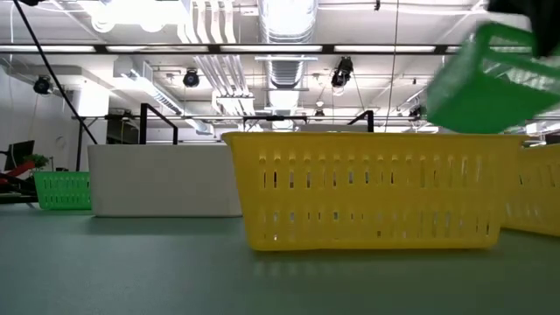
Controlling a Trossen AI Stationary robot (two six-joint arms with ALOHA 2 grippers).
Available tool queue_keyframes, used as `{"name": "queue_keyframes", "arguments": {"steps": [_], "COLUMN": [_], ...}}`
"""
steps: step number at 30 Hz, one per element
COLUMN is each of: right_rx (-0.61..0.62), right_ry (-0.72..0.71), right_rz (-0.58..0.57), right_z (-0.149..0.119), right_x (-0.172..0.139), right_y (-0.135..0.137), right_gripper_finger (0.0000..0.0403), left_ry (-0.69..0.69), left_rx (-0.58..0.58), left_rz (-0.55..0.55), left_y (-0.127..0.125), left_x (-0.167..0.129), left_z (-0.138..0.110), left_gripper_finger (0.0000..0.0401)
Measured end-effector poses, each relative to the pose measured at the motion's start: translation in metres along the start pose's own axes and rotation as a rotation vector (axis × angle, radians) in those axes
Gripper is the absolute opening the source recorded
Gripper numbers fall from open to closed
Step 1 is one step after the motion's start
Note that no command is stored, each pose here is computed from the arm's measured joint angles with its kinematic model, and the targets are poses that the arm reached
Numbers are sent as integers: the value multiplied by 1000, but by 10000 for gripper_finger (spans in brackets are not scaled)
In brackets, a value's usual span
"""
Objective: Stack baskets on shelf by color
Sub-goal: Put the bottom right green bin on the shelf
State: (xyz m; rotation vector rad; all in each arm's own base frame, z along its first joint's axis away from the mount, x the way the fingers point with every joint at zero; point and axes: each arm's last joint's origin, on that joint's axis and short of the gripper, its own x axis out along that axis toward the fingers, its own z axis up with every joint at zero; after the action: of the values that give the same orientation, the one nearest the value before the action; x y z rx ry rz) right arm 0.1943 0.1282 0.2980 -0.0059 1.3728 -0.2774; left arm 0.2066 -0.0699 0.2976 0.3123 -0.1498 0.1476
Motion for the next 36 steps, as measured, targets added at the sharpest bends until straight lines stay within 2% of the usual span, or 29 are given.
{"name": "queue_keyframes", "arguments": {"steps": [8,13,19,27,36], "right_rx": [-104,-164,-181,-169,-177], "right_ry": [-131,-143,-171,-263,-203], "right_rz": [-47,-62,-76,-94,-154], "right_z": [67,113,163,226,271], "right_x": [-20,-17,-11,12,64], "right_y": [-2,-2,-13,-39,-80], "right_gripper_finger": [9,9,9,9,9], "left_ry": [-14,-36,-42,-64,-82], "left_rx": [-8,-21,-25,-39,-51], "left_rz": [-22,-36,-59,-93,-111], "left_y": [-2,-3,-7,-12,-13], "left_x": [-7,-11,-14,-20,-24], "left_z": [2,6,8,13,17], "left_gripper_finger": [1,1,1,1,1]}}
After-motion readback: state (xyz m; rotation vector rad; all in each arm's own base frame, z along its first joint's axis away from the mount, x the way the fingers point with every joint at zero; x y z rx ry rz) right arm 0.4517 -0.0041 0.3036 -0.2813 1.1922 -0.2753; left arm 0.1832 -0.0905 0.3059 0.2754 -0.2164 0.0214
